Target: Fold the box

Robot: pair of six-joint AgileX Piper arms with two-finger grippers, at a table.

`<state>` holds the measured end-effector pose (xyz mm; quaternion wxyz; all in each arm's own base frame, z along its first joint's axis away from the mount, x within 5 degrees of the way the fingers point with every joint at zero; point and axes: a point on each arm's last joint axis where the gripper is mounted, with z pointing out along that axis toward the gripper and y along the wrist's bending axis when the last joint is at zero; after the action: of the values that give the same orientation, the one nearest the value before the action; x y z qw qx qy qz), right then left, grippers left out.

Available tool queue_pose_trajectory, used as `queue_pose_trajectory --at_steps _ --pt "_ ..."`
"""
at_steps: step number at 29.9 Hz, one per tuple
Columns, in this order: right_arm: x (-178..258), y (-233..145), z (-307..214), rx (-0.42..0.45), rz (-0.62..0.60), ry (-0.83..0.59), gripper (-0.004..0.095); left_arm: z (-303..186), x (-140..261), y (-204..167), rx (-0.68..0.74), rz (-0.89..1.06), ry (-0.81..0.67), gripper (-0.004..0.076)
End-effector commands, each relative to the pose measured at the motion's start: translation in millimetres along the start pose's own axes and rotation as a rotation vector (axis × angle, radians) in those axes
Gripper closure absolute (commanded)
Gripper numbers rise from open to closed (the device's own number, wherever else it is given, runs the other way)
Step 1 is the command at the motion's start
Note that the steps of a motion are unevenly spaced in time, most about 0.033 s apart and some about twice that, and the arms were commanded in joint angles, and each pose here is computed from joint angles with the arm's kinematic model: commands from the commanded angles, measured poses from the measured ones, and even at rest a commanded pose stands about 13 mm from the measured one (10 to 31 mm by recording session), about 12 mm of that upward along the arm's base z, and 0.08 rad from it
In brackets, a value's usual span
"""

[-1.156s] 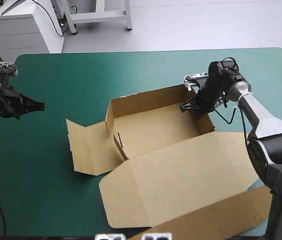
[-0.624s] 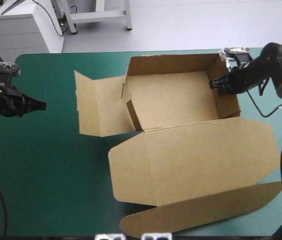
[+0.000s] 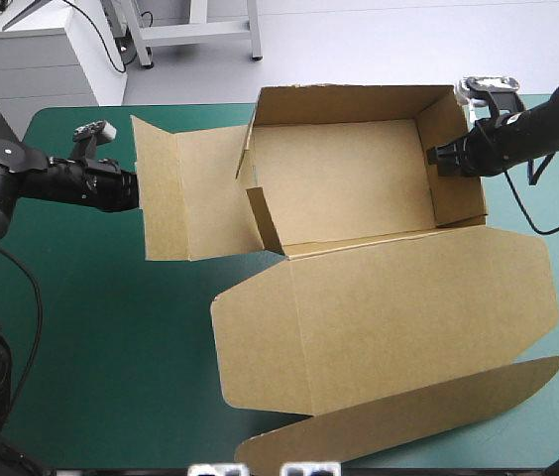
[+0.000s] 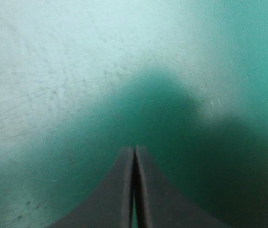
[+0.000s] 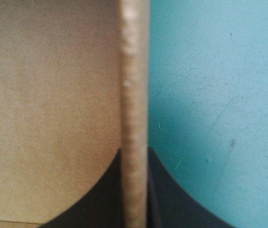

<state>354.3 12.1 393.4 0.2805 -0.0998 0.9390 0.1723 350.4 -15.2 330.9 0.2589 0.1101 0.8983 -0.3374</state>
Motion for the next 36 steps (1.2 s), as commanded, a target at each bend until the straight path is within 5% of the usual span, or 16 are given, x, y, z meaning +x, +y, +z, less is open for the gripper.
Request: queue_pose_trajectory --at_steps 1,15,24,36 --pt "-3.4 15.4 -28.9 -0.037 -0.011 -0.090 0.0928 -4.6 -9.2 -33.1 0.117 0.061 -0.071 0.0733" --pt "-6.3 9.1 -24.7 0.013 0.033 -0.106 0.0926 -4.0 -11.1 -79.4 0.393 0.139 -0.120 0.0733" --pt "-7.5 7.0 -22.0 0.020 0.060 -0.123 0.0925 -24.6 -9.8 -102.8 0.434 0.187 -0.188 0.0733" --pt "-17.7 56.4 -2.0 0.064 0.000 -0.190 0.0920 -24.3 -9.4 -122.4 0.517 0.193 -0.210 0.0689"
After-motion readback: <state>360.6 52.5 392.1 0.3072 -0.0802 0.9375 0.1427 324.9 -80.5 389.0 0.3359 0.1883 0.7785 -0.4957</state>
